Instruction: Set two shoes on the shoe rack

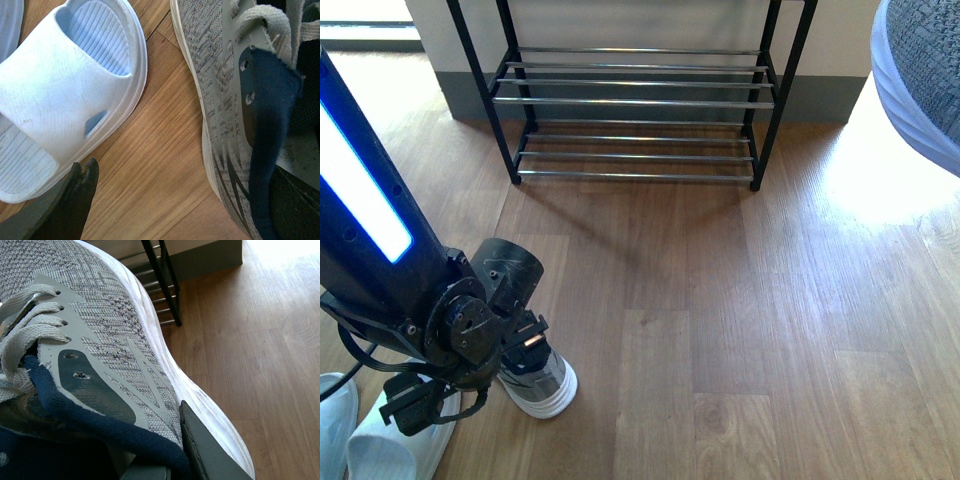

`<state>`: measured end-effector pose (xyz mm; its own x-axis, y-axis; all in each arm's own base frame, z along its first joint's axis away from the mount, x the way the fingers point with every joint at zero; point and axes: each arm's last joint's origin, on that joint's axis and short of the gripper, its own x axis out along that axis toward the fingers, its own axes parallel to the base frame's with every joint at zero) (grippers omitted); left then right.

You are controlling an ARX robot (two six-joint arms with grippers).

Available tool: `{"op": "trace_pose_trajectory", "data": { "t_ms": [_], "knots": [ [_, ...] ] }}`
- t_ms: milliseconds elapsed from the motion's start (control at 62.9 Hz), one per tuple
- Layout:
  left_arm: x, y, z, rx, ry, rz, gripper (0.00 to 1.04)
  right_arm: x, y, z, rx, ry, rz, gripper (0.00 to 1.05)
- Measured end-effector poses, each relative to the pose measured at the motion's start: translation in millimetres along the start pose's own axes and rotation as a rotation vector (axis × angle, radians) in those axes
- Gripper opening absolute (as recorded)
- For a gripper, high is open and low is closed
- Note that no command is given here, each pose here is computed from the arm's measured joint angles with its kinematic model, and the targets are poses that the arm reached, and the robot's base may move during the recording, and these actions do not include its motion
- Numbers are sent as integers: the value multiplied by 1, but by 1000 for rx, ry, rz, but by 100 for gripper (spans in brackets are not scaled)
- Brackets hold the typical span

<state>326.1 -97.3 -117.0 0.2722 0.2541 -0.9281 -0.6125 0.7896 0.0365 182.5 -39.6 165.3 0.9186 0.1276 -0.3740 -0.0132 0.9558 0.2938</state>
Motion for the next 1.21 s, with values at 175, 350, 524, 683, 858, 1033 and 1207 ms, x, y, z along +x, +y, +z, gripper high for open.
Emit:
{"op": "trace_pose_trajectory", "data": {
  "t_ms": [175, 350, 524, 683, 858, 1033, 1207],
  "knots": [
    [10, -6, 7, -10, 4, -7, 95, 0, 0, 0, 0, 0, 0, 1],
    [20, -12, 9, -2, 18, 11, 87, 0, 0, 0, 0, 0, 0, 1],
    [22, -14, 9, -3, 17, 8, 60, 0, 0, 0, 0, 0, 0, 1],
    [22, -14, 11, -11, 14, -4, 35, 0, 0, 0, 0, 0, 0, 1],
    [23, -12, 11, -10, 15, -8, 9, 0, 0, 0, 0, 0, 0, 1],
    [18, -7, 12, 10, 4, -2, 2, 0, 0, 0, 0, 0, 0, 1],
    [-14, -8, 24, 111, -106, -33, 2, 0, 0, 0, 0, 0, 0, 1]
  ]
}}
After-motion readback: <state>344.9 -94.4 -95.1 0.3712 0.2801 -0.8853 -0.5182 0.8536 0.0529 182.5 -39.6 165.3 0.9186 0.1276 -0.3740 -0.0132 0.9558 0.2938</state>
